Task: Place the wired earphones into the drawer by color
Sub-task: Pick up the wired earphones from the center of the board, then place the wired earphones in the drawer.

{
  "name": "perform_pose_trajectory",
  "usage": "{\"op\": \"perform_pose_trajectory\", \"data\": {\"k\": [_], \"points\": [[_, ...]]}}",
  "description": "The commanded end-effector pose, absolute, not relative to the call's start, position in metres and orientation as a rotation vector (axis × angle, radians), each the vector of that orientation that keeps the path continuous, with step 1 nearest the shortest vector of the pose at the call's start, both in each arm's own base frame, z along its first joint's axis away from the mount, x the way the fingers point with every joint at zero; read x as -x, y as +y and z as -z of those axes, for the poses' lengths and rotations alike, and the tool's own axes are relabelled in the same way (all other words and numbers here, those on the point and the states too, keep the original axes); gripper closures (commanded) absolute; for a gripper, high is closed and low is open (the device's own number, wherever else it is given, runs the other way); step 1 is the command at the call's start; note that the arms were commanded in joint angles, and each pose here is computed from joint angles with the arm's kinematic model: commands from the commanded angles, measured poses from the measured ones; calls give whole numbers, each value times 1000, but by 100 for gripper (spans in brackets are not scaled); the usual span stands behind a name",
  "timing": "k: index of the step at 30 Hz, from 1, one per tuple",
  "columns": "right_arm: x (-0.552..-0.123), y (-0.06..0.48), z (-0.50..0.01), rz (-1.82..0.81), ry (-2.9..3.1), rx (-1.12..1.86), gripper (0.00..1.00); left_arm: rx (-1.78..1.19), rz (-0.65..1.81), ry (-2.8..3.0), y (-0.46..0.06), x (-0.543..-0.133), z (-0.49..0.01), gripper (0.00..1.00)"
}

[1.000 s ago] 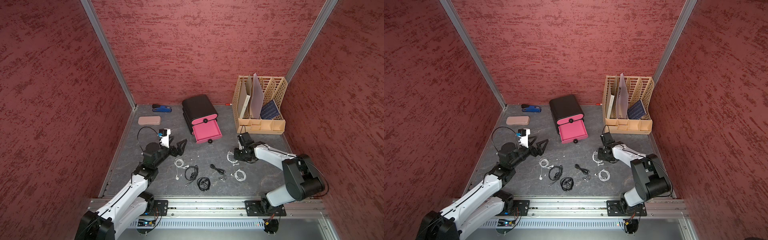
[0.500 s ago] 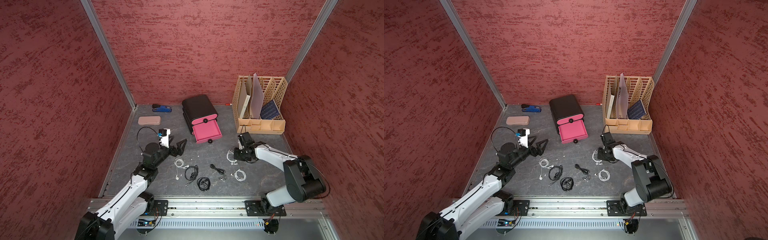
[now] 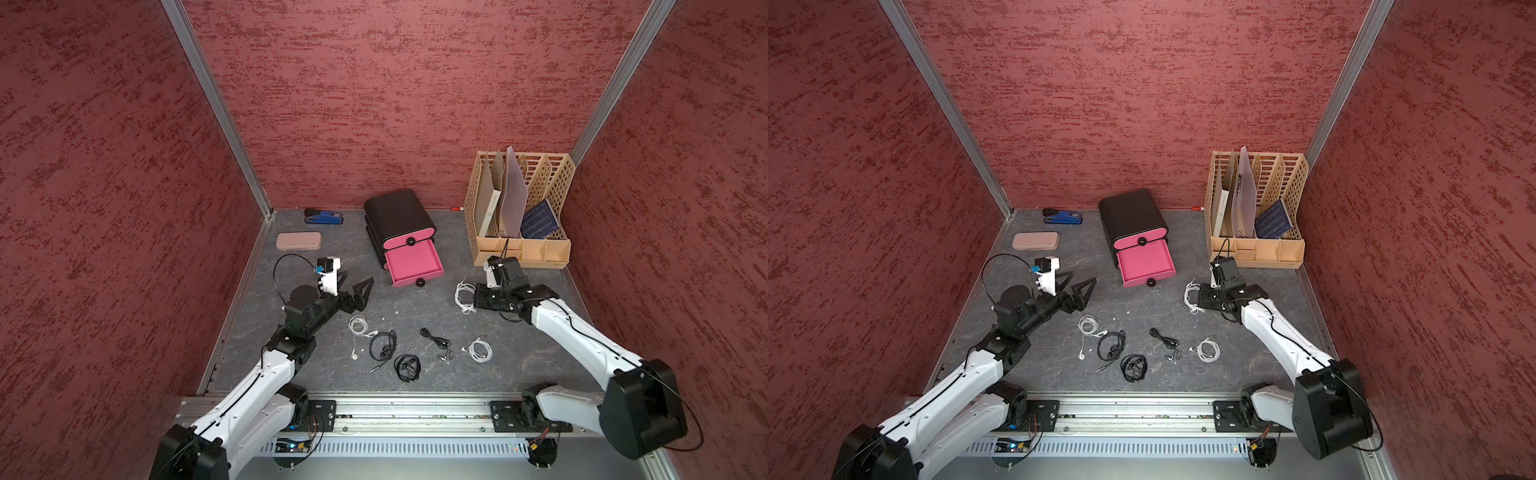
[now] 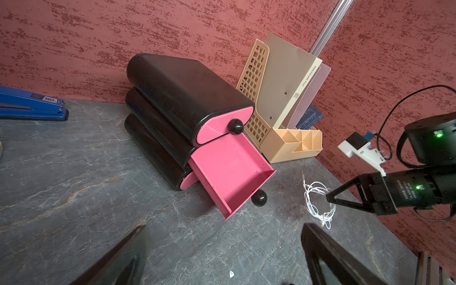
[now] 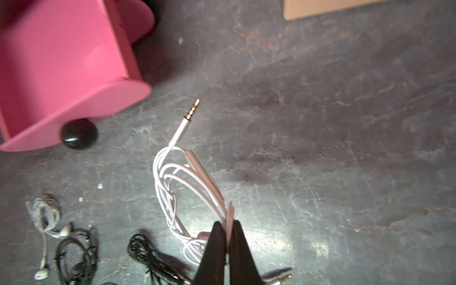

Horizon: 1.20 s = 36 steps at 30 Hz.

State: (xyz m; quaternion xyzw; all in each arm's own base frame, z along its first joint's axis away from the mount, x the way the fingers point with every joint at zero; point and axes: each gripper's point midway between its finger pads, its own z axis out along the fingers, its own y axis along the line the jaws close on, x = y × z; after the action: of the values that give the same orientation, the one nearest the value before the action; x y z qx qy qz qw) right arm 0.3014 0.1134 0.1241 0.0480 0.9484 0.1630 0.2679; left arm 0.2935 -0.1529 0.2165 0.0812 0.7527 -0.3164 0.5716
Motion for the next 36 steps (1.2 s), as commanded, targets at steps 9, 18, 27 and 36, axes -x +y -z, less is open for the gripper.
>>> {"op": "perform_pose_trajectory", "data": {"k": [9, 18, 27, 36], "points": [[-331, 165, -220, -686, 2250, 40, 99, -191, 728, 1740, -150, -293, -220, 0], [-359, 217, -241, -732, 2162, 137, 99, -190, 728, 1739, -150, -293, -220, 0], [-391, 271, -234, -728, 2099, 225, 99, -189, 725, 1737, -149, -293, -221, 0], [-414, 296, -205, -686, 2109, 269, 99, -189, 728, 1735, -149, -293, -221, 0]]}}
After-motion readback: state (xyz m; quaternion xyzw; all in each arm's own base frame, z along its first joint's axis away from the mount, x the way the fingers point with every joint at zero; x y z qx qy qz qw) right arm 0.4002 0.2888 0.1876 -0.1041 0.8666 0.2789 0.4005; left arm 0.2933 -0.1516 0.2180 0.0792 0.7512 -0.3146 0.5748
